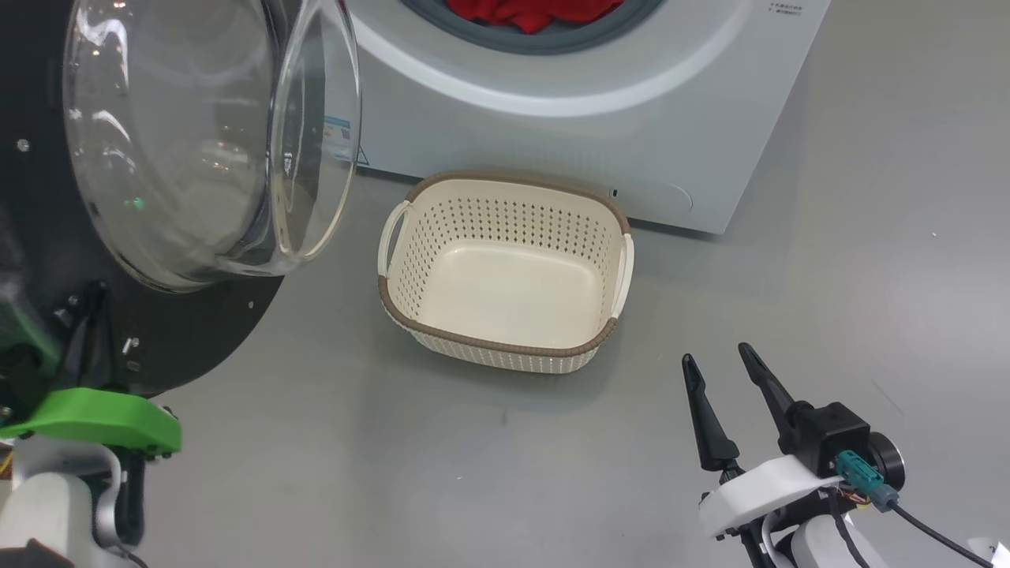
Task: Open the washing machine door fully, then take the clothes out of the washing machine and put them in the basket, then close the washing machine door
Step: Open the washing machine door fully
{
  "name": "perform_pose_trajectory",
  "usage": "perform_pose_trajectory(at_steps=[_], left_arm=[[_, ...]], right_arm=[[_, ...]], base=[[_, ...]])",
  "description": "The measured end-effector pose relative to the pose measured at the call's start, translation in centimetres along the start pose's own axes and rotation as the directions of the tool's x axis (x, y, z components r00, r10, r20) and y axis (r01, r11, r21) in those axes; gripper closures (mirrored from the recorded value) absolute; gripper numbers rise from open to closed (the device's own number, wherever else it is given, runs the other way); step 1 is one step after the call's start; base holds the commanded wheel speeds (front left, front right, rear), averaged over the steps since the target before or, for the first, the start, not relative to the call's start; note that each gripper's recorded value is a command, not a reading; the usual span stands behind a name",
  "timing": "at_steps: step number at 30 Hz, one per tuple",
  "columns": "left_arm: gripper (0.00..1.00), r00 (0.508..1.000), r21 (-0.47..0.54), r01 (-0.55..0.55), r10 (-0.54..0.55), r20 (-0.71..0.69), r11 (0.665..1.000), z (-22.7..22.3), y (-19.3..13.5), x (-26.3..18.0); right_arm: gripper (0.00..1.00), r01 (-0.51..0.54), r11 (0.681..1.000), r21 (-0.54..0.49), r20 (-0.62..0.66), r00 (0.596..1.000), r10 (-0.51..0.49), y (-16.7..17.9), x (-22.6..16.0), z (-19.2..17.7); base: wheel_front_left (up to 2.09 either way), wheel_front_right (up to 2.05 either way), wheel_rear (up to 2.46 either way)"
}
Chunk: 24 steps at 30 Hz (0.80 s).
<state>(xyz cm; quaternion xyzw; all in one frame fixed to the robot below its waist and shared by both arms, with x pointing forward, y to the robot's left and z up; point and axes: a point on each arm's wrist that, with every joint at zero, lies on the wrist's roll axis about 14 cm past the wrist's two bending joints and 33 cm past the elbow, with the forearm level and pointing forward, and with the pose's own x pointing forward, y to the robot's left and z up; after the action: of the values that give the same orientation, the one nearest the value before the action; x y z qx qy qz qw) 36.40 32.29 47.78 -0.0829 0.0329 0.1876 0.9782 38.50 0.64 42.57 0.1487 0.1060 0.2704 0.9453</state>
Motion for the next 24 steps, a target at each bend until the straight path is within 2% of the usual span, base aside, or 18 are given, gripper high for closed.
perform_pose_trajectory(at_steps=[9,24], left_arm=[[1.00,0.995,0.008,-0.091,0.090,0.035,0.996,1.5,3.5,2.9],[1.00,0.972,0.031,-0.234,0.235,-0.028,0.972,0.0,8.9,4.9]], right_arm=[[0.00,-0.001,1.000,-0.015,-0.040,0.999,0.000,-1.5,1.3,-1.6],[0.00,0.018,1.000,-0.025,-0.104,0.994,-0.020,-3.9,2.6,-4.2]], base=[[0.00,0.00,0.00],[0.00,0.00,0.00]])
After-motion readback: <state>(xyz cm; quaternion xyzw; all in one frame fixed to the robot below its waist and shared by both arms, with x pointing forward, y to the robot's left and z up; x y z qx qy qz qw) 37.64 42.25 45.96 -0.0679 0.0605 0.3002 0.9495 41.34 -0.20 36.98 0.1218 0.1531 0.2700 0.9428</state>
